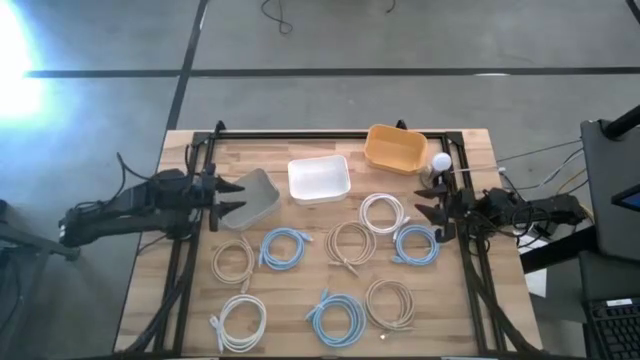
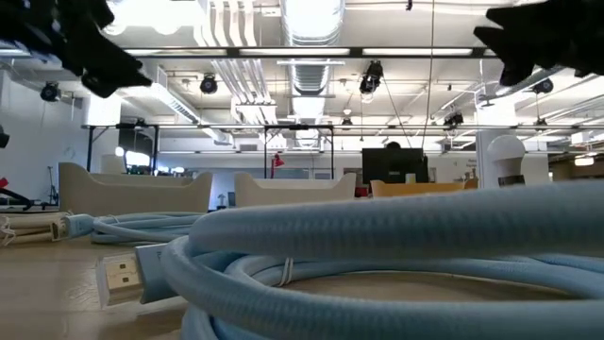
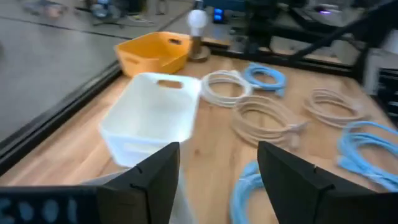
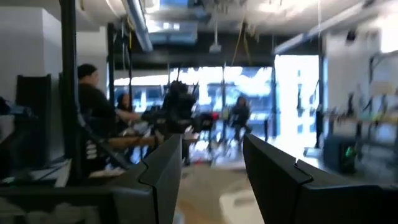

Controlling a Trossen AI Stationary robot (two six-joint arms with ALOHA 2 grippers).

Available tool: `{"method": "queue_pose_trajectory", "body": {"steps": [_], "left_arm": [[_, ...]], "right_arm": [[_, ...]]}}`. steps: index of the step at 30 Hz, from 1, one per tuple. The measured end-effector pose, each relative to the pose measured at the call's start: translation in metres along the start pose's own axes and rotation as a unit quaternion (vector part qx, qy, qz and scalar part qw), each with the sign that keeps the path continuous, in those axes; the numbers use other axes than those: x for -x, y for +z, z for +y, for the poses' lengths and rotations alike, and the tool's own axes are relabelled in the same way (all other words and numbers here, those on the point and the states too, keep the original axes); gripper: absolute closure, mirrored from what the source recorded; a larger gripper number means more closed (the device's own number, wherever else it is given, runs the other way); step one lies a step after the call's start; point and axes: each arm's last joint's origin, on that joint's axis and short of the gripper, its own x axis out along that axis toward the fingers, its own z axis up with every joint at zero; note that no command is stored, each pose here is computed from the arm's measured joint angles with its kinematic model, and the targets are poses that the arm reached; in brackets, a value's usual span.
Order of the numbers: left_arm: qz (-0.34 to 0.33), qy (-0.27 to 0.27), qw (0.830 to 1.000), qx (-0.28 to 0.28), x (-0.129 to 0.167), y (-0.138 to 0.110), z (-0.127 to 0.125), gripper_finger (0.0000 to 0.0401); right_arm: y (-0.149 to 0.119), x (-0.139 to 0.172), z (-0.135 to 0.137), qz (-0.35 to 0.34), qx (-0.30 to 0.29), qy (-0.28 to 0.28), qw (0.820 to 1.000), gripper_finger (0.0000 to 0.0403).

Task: Sort HDMI cables
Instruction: Put the top left brown HDMI cable into the gray bin

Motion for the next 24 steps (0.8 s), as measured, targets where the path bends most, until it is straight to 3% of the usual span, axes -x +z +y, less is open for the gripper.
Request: {"method": "queue_pose_trajectory", "body": {"steps": [5,12,20,24], "left_arm": [[0.015,-0.032,0.999,-0.004,-0.005,0.016,-0.003,0.0191],[0.109,-0.068,0.991,0.023,-0.033,0.006,-0.008,0.0194],[0.184,-0.142,0.973,-0.012,-0.055,0.001,-0.026,0.0195],[0.248,-0.170,0.953,-0.043,-0.065,-0.009,-0.042,0.0195]], "right_arm": [[0.002,-0.008,0.002,-0.020,0.018,-0.001,1.000,0.0234],[-0.012,-0.023,0.005,0.022,-0.013,0.000,1.000,0.0202],[-0.008,-0.054,0.011,0.061,0.008,-0.016,0.998,0.0181],[-0.001,-0.075,0.015,0.074,0.035,-0.013,0.997,0.0181]]}}
